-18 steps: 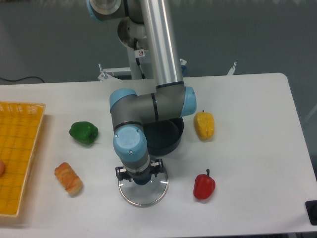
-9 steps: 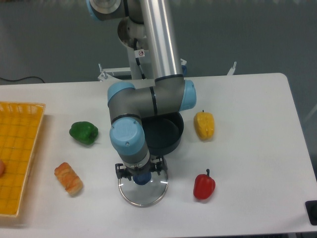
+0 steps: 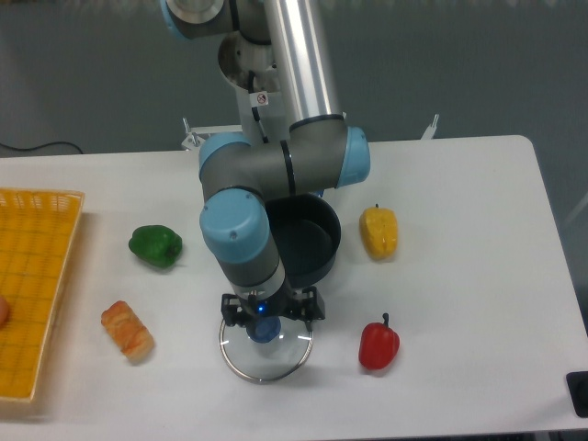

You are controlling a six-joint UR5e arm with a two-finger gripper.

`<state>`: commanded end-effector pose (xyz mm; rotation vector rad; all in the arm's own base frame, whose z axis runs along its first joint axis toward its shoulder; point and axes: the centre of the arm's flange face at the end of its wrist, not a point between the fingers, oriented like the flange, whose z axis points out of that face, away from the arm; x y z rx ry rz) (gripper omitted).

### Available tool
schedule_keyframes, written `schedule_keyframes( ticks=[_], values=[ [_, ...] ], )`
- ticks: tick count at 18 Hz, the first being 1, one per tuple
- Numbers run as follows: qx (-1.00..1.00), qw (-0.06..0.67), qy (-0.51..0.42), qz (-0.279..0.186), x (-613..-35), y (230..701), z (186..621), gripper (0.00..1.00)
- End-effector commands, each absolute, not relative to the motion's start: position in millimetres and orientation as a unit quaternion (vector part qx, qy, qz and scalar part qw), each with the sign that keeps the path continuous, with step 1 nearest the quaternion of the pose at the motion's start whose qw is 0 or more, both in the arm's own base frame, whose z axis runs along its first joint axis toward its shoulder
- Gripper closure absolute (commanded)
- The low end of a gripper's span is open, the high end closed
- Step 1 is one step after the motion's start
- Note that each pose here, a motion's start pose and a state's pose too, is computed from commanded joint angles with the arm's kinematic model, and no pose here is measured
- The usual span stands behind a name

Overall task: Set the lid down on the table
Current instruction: 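Open the gripper to release the lid knob and rise slightly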

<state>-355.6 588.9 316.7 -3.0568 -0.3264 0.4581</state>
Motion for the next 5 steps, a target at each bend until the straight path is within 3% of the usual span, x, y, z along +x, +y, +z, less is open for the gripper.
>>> schedule_keyframes(
  ticks=[5],
  values=[
    [-0.983, 0.017, -0.108, 0.15, -363.5, 574.2, 324.9, 0.0]
  ],
)
